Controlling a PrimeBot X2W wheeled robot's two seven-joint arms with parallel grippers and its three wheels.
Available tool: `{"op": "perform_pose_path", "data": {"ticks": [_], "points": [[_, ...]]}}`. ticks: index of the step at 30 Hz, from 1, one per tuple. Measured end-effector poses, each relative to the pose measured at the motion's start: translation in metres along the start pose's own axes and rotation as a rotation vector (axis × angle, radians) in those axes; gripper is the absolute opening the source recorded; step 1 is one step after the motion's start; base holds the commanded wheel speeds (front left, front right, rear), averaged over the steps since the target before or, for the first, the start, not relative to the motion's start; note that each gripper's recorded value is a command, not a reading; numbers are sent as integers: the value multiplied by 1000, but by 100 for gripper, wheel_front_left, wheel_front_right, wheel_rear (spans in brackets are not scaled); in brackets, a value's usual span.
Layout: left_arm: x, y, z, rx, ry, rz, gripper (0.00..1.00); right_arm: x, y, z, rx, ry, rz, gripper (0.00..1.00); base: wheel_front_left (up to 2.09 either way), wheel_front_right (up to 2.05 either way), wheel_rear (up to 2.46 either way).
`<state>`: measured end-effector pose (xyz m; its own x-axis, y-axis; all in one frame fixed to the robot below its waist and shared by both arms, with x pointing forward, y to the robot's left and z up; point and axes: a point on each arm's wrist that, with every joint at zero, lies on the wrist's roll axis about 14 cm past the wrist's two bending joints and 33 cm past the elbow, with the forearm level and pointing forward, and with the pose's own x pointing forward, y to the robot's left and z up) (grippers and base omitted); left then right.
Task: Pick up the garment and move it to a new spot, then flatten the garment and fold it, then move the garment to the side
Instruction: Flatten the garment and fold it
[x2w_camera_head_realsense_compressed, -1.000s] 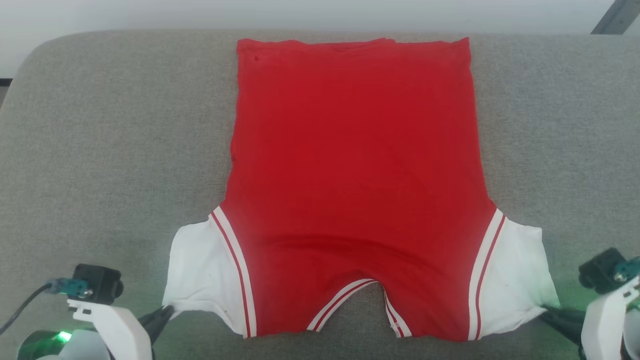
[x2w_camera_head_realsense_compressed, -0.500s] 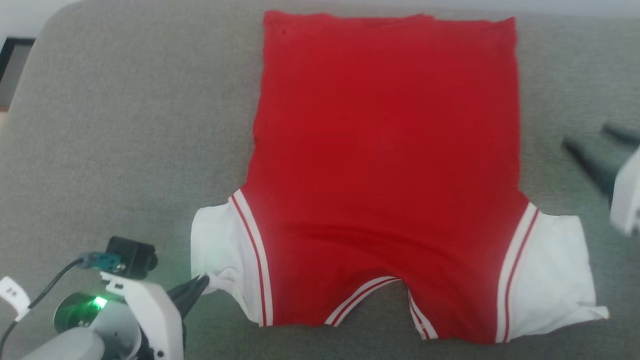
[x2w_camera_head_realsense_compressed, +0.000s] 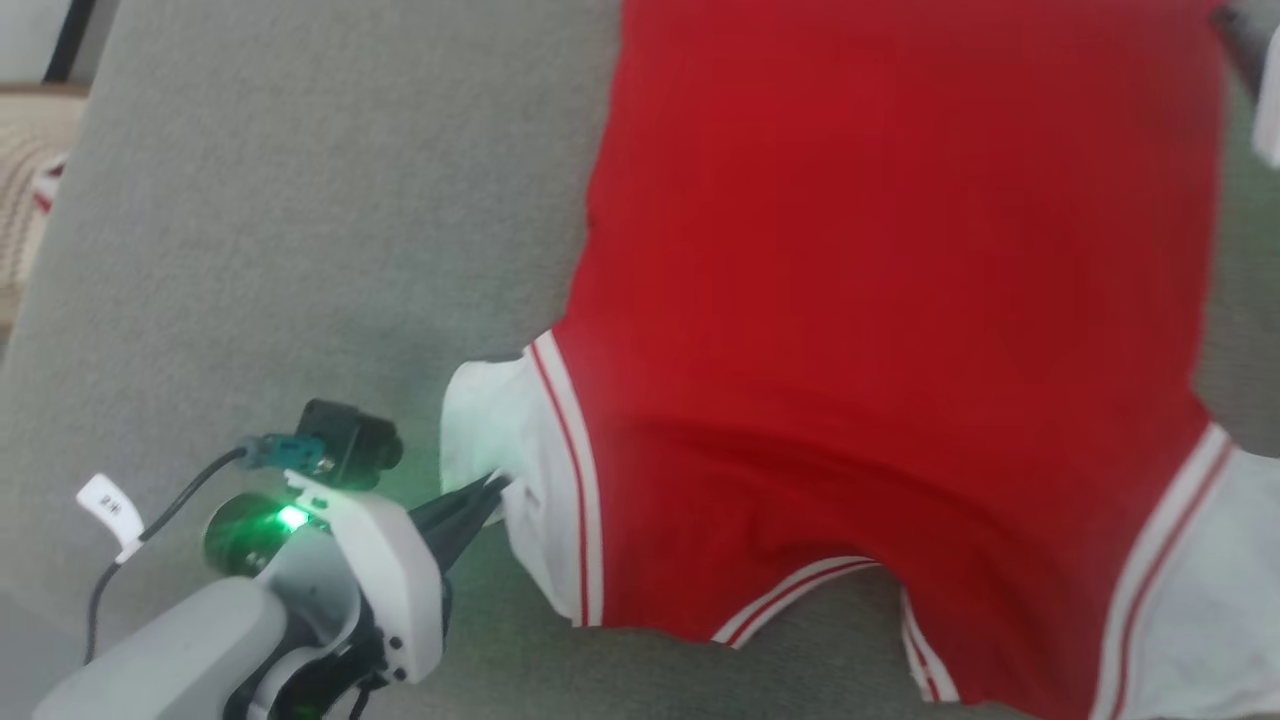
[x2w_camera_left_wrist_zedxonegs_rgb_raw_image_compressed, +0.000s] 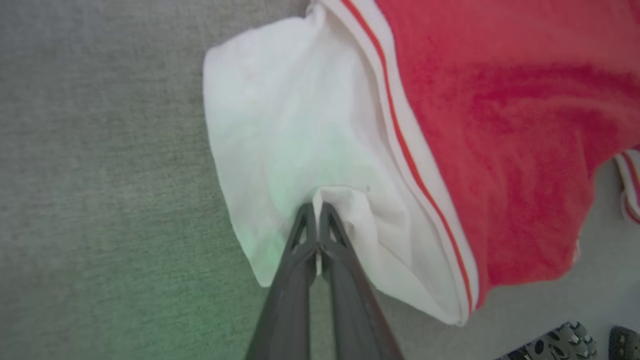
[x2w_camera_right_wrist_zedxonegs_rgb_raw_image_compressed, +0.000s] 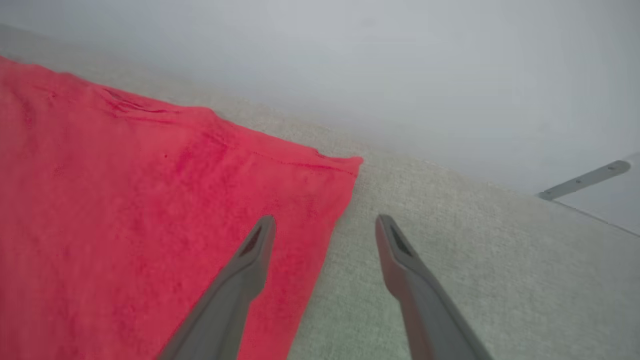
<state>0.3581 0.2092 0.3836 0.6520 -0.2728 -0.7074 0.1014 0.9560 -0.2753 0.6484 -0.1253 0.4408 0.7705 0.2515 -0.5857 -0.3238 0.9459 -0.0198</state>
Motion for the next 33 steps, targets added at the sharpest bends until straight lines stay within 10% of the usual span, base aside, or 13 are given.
{"op": "perform_pose_path", "data": {"ticks": [14,15,16,17,33], "points": [[13,13,-8,-38,-1,17,0,65,6,-54,137,380,-7,100,0,0,0],[14,13,-9,-42,0,18,0,66,8,-56,138,405,-4,76,0,0,0],[14,14,-10,-44,1,18,0,67,8,-58,141,423,-4,11,0,0,0],[15,14,-10,-44,1,17,0,67,7,-58,137,432,-9,0,0,0,0],[16,21,9,18,-25,10,0,18,8,-57,24,409,-22,0,0,0,0]]}}
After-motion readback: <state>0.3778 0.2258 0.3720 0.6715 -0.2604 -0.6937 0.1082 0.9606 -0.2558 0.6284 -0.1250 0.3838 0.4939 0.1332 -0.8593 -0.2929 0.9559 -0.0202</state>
